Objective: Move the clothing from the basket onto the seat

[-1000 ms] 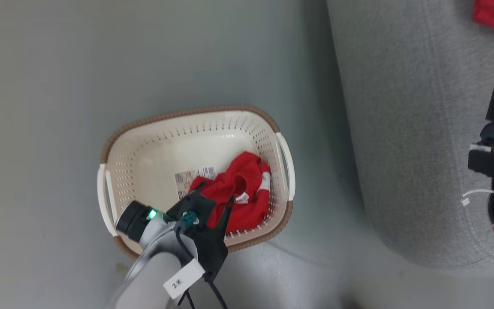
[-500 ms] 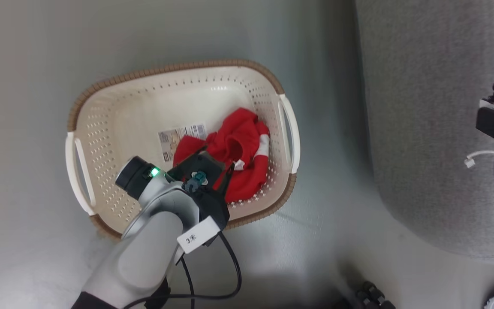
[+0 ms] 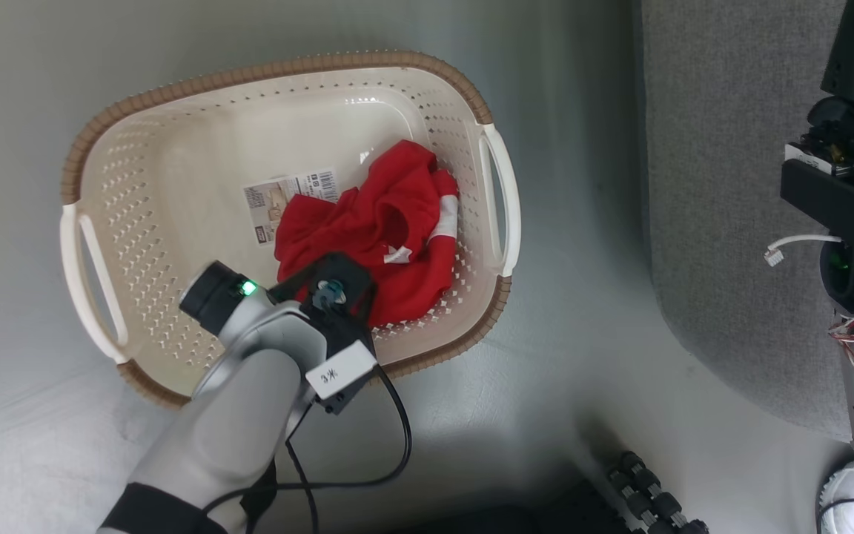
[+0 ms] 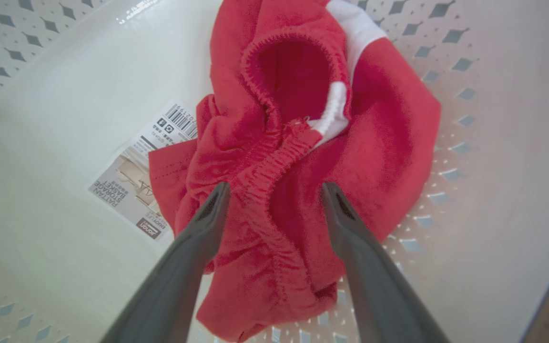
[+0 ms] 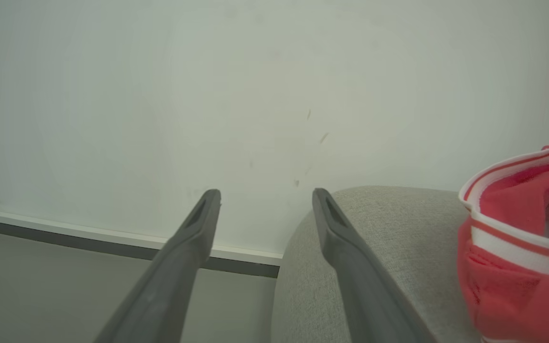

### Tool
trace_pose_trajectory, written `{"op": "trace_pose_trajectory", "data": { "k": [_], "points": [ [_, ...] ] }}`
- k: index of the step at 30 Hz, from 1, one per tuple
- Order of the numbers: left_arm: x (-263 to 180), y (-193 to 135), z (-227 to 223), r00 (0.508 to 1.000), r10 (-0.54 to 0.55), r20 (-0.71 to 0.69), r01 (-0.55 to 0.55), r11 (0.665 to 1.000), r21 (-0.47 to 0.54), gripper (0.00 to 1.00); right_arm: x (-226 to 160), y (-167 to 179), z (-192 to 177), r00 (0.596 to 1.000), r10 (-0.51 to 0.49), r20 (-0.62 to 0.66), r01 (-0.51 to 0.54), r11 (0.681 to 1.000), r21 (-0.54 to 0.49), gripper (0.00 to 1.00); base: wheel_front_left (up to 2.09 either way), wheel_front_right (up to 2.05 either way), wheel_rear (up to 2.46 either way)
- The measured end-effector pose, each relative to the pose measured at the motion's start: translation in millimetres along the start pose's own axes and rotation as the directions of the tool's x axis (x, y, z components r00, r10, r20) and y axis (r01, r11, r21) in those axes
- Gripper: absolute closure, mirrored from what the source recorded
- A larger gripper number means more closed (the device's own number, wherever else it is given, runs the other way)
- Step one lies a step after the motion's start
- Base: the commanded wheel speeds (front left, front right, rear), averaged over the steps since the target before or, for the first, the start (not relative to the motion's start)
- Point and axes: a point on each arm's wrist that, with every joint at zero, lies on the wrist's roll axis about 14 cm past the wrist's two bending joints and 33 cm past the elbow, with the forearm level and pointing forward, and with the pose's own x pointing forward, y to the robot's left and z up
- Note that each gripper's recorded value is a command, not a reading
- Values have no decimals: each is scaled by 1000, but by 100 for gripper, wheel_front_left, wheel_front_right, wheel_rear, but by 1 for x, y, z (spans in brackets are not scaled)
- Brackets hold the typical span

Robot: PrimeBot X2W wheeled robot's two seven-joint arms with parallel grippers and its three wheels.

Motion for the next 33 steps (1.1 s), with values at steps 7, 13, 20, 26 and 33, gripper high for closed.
{"op": "trace_pose_trajectory", "data": {
  "k": [7, 13, 20, 26, 33],
  "points": [
    [12, 9, -5, 999, 29, -31, -29, 1000, -2, 12, -1, 4, -4, 1000, 20, -6, -20, 1000, -6, 0, 0, 0, 0],
    [15, 9, -8, 999, 36, -34, -35, 999, 1, 100, -3, 2, -10, 999, 21, -25, -22, 999, -24, 0, 0, 0, 0],
    [7, 22, 29, 992, 72, 107, -71, 997, -11, 100, -3, 4, -8, 999, 20, -38, -21, 1000, -18, 0, 0, 0, 0],
    [-12, 30, 67, 962, 110, 252, -105, 994, -34, 100, -3, 7, -1, 999, 28, -46, -29, 1000, -6, 0, 0, 0, 0],
    [-48, 40, 118, 894, 157, 420, -148, 987, -54, 100, -11, 12, 10, 997, 39, -63, -38, 999, 11, 0, 0, 0, 0]
  ]
}}
